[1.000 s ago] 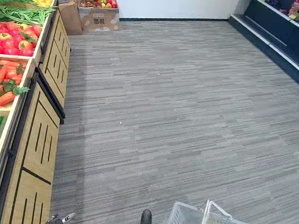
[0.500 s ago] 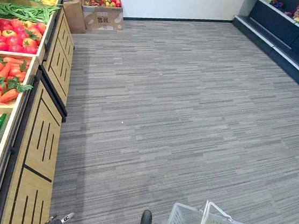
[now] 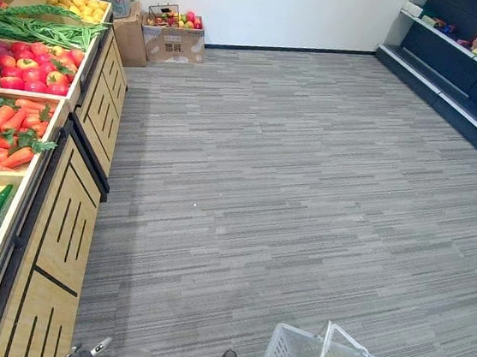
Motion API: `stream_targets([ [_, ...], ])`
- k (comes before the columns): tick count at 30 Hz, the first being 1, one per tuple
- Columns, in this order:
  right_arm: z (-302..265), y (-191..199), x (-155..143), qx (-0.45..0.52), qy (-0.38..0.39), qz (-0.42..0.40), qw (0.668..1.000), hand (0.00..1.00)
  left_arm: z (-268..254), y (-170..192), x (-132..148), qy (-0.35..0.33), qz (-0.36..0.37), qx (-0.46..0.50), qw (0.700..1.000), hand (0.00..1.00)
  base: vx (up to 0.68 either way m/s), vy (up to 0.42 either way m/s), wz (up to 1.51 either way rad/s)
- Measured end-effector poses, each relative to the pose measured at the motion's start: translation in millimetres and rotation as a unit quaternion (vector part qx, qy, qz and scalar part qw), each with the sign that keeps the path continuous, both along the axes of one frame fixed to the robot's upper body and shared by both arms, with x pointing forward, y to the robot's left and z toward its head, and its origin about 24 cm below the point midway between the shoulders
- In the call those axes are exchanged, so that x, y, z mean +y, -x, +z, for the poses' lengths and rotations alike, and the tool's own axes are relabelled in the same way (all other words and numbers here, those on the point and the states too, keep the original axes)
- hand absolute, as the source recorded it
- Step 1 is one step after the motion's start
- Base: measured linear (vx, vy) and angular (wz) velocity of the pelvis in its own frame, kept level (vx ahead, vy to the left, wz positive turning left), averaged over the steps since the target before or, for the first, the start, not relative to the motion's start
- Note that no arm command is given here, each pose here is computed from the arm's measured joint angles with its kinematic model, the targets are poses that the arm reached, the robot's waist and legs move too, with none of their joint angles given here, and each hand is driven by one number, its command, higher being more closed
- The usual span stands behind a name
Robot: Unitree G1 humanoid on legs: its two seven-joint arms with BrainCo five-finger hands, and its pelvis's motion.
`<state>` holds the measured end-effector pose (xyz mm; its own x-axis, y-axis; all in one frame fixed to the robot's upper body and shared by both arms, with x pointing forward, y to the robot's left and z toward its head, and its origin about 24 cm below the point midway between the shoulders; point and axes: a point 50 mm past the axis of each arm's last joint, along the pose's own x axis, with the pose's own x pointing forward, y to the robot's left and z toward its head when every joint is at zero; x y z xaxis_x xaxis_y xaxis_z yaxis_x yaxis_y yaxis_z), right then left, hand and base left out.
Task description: Pick vegetable in the basket
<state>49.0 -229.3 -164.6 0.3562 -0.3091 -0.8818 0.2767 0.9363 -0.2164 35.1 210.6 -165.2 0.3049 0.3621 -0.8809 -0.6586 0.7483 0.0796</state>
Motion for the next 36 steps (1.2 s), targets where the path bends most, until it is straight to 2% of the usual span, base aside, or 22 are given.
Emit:
stream_targets([
  [2, -1, -3, 11, -0.005, -0.009, 0.020, 1.000, 1.00, 0, 8, 3, -0.001, 0.022, 0.006, 1.000, 0.00, 0.08, -0.033, -0.05],
  [9, 3, -8, 1, -0.022, -0.005, 0.020, 1.000, 1.00, -2, 20, -5, 0.007, 0.039, 0.013, 0.999, 0.00, 0.10, 0.077, -0.04],
  [14, 4, 0, -9, -0.017, 0.005, 0.014, 1.000, 1.00, -4, 32, -12, 0.014, 0.035, 0.031, 0.999, 0.00, 0.27, 0.303, -0.21],
  [18, 4, 4, -12, -0.003, 0.017, 0.042, 0.999, 1.00, -3, 38, -1, -0.001, 0.005, 0.048, 0.999, 0.00, 0.39, 0.416, -0.26],
  [23, 2, 1, 0, -0.010, 0.006, 0.050, 0.999, 1.00, 1, 26, 19, -0.030, -0.054, 0.048, 0.997, 0.00, 0.33, 0.212, 0.10],
  [25, 4, 4, -8, -0.004, 0.027, 0.055, 0.998, 1.00, 0, 12, 12, -0.023, -0.076, 0.036, 0.996, 0.00, 0.27, 0.123, 0.21],
  [29, 8, -15, -8, -0.040, 0.040, 0.070, 0.996, 1.00, 2, -6, 8, -0.019, -0.066, 0.006, 0.998, 0.00, 0.21, 0.122, -0.24],
  [32, 2, -2, 16, -0.028, 0.010, 0.069, 0.997, 1.00, 5, -29, 9, -0.023, -0.062, -0.030, 0.997, 0.00, 0.24, -0.059, 0.27],
  [36, -1, 11, 22, -0.012, 0.002, 0.059, 0.998, 1.00, 9, -41, 3, -0.017, -0.020, -0.077, 0.997, 0.00, 0.33, -0.156, 0.69],
])
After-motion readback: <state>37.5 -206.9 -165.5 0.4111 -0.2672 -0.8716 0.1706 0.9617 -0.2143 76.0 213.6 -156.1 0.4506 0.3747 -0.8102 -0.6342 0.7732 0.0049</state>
